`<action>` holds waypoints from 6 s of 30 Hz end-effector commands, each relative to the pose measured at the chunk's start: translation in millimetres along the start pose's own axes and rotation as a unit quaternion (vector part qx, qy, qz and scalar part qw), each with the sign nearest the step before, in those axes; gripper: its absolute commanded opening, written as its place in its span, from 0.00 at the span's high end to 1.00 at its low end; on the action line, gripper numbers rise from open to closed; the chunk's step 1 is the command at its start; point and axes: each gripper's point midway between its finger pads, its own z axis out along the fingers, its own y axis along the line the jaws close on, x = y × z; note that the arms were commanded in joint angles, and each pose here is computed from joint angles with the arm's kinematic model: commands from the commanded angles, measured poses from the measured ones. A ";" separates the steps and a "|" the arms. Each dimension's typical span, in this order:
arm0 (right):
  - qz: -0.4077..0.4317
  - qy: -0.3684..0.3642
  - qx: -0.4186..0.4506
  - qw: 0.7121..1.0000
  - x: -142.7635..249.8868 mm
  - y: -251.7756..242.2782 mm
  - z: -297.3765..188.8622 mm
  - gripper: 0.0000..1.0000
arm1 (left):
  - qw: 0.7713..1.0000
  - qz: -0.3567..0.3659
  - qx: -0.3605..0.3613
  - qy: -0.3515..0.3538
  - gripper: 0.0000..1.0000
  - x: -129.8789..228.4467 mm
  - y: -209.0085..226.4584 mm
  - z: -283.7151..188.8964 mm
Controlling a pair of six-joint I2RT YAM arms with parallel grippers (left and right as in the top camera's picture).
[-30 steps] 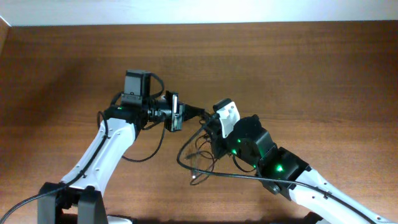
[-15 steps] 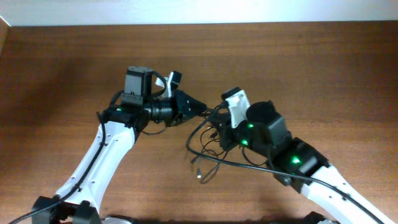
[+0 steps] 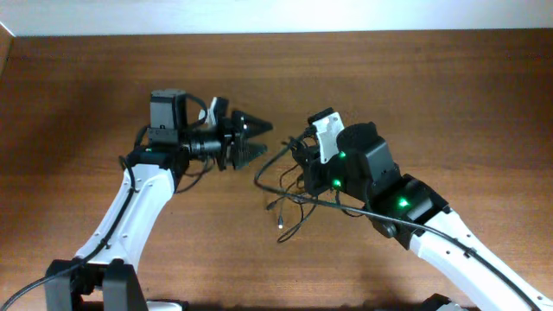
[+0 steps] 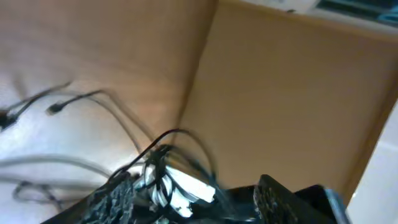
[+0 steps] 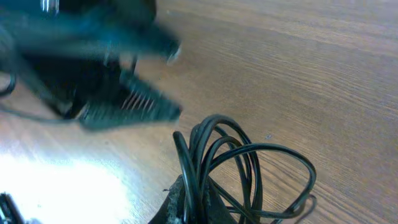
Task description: Untangle cables
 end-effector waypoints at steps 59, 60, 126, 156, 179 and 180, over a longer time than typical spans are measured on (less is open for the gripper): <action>0.226 0.087 -0.129 0.962 18.0 25.0 7.0 0.96 | 0.633 0.753 -0.171 -0.045 0.37 12.9 -15.5 32.1; 0.225 0.092 -0.140 0.960 18.7 28.9 5.7 0.96 | 0.634 0.753 -0.171 -0.044 0.39 11.3 -13.8 33.5; 0.340 0.106 -0.103 0.929 32.6 -78.6 -25.8 0.25 | 0.780 0.529 0.259 -0.211 1.00 18.1 -206.3 -100.8; 0.386 0.075 -0.341 0.854 -35.8 2.5 63.6 0.25 | 0.772 0.552 0.251 -0.189 1.00 25.7 -201.3 -96.7; 0.381 0.039 -0.145 0.912 -15.2 -45.2 48.9 0.02 | 0.782 0.551 0.226 -0.185 1.00 15.6 -190.1 -89.2; 0.364 0.027 -0.152 0.918 -22.9 -39.4 40.4 0.02 | 0.809 0.505 0.229 -0.195 1.00 6.1 -190.0 -89.7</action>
